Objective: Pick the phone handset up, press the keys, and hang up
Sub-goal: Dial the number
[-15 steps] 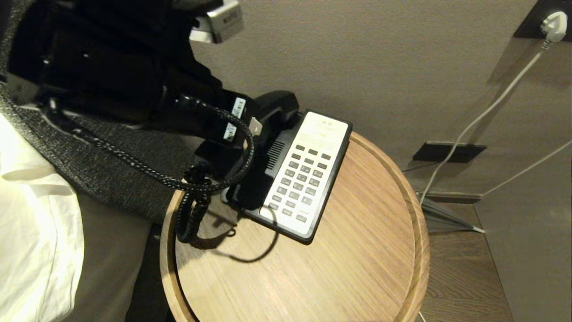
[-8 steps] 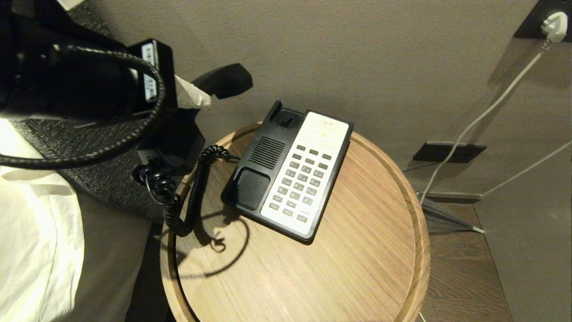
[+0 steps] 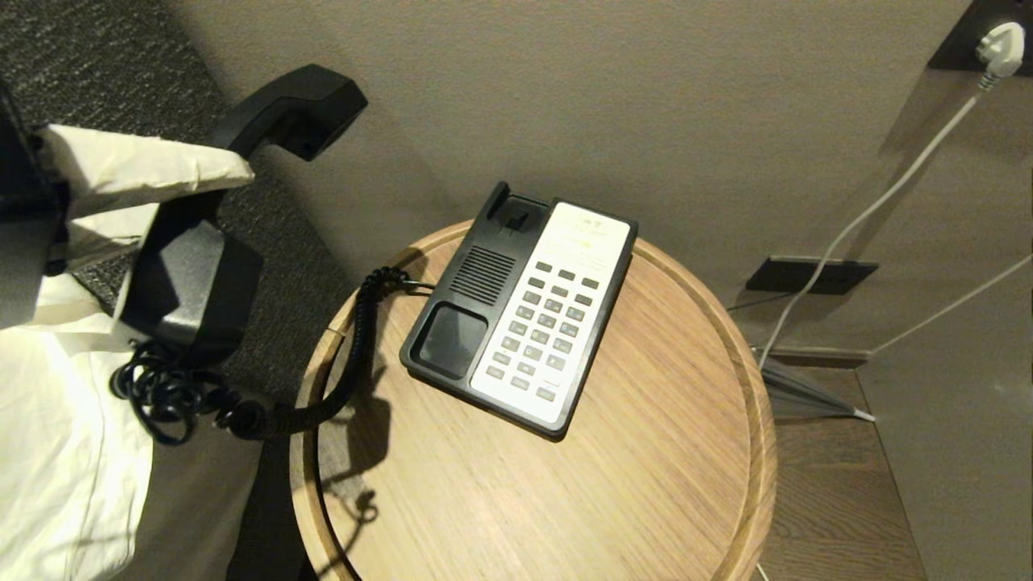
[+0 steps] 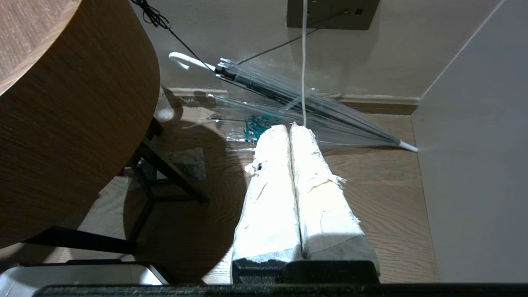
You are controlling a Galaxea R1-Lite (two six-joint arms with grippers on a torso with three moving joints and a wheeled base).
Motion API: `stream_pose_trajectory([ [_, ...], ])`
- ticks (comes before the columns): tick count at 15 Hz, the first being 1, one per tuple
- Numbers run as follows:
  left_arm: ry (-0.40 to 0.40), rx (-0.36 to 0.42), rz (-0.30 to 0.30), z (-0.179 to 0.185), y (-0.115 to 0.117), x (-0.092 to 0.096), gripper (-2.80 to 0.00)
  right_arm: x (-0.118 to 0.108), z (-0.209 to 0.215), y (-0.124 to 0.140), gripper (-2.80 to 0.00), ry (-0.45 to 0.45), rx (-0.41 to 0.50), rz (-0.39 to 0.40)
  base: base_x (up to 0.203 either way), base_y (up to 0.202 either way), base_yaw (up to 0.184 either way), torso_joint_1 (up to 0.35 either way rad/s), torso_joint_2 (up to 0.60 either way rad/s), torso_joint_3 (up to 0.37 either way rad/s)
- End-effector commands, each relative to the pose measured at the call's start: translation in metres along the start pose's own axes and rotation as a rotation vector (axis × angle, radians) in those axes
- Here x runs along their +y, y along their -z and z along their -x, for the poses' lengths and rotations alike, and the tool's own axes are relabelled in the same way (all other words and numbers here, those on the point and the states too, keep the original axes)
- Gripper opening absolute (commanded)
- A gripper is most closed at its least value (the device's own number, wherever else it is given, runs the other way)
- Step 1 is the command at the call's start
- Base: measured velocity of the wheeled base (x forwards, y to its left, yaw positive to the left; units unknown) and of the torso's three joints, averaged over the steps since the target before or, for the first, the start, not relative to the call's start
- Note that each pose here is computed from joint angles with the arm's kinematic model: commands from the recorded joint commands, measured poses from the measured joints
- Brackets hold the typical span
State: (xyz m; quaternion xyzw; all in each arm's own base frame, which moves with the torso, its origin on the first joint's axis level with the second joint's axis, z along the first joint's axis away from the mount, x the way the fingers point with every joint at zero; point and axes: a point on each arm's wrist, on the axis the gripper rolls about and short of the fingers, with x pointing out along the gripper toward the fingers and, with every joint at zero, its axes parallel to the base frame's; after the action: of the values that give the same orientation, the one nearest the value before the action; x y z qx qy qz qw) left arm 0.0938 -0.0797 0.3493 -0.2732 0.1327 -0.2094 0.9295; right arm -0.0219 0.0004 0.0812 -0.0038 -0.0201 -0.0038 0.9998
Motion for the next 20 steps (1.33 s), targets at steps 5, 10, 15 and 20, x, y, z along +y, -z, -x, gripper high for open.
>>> stream_pose_trajectory([
  [5, 0.123, -0.174, -0.083, 0.035, 0.012, 0.020, -2.80, 0.000, -0.001, 0.006, -2.80, -0.001, 0.020, -0.003, 0.000, 0.000, 0.000, 0.000, 0.00, 0.000],
  [10, 0.194, -0.272, 0.021, 0.056, 0.015, 0.033, -2.80, 0.000, -0.001, 0.006, -2.80, -0.001, 0.020, -0.003, 0.000, 0.000, 0.000, 0.000, 0.00, 0.000],
  [15, 0.241, -0.238, 0.077, 0.068, 0.031, 0.049, -2.80, 0.000, -0.001, 0.006, -2.80, -0.001, 0.019, -0.003, 0.000, 0.000, 0.000, 0.000, 0.00, 0.000],
  [20, 0.301, -0.185, 0.083, 0.067, 0.033, 0.049, -2.80, 0.000, -0.001, 0.006, -2.80, -0.010, 0.019, 0.023, 0.000, 0.000, 0.000, 0.000, 0.00, 0.000],
])
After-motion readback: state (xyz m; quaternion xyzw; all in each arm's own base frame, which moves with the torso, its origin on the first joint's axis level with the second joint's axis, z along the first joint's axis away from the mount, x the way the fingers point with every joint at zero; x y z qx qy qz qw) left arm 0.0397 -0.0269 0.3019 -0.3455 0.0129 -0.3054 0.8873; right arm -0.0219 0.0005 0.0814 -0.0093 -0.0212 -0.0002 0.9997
